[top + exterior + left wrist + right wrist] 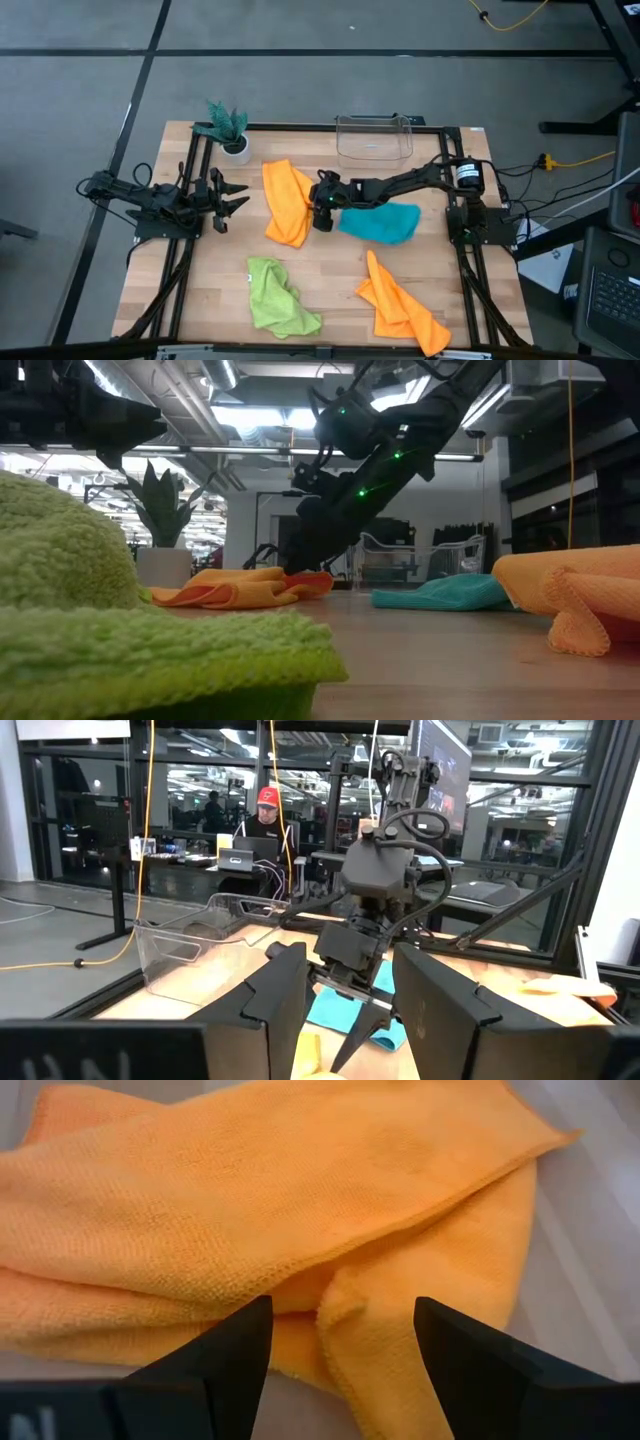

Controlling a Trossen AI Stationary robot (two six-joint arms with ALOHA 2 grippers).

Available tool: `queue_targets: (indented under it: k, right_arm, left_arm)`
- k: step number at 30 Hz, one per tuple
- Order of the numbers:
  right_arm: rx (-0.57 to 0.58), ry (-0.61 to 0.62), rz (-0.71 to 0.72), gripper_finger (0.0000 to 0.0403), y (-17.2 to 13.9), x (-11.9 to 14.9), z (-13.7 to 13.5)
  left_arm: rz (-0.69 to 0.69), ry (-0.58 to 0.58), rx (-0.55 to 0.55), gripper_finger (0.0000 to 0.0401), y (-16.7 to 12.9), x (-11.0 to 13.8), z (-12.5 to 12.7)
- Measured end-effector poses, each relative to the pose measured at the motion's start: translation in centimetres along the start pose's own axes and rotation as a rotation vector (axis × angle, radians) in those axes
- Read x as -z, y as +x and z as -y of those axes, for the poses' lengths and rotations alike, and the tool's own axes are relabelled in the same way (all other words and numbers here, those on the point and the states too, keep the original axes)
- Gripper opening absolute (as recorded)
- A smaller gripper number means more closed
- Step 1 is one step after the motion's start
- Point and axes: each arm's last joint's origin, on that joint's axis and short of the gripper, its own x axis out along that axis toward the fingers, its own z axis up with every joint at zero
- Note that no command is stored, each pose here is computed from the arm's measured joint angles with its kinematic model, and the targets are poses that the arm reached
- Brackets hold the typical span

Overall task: Fold microfiber towels
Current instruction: Fold the top orange microfiber towel

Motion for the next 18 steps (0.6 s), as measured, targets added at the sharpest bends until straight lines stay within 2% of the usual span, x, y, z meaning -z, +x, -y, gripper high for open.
queue_targets:
  k: [11, 18]
  right_arm:
    - [0.0, 0.002, -0.008, 0.0161, 0.22, 0.29, -0.03]
    - [0.0, 0.005, -0.005, 0.0143, 0.25, 0.29, -0.04]
  left_arm:
    - [0.0, 0.0, 0.0, 0.0146, 0.0, 0.01, 0.0]
    - [0.0, 0.0, 0.0, 0.0146, 0.0, 0.0, 0.0]
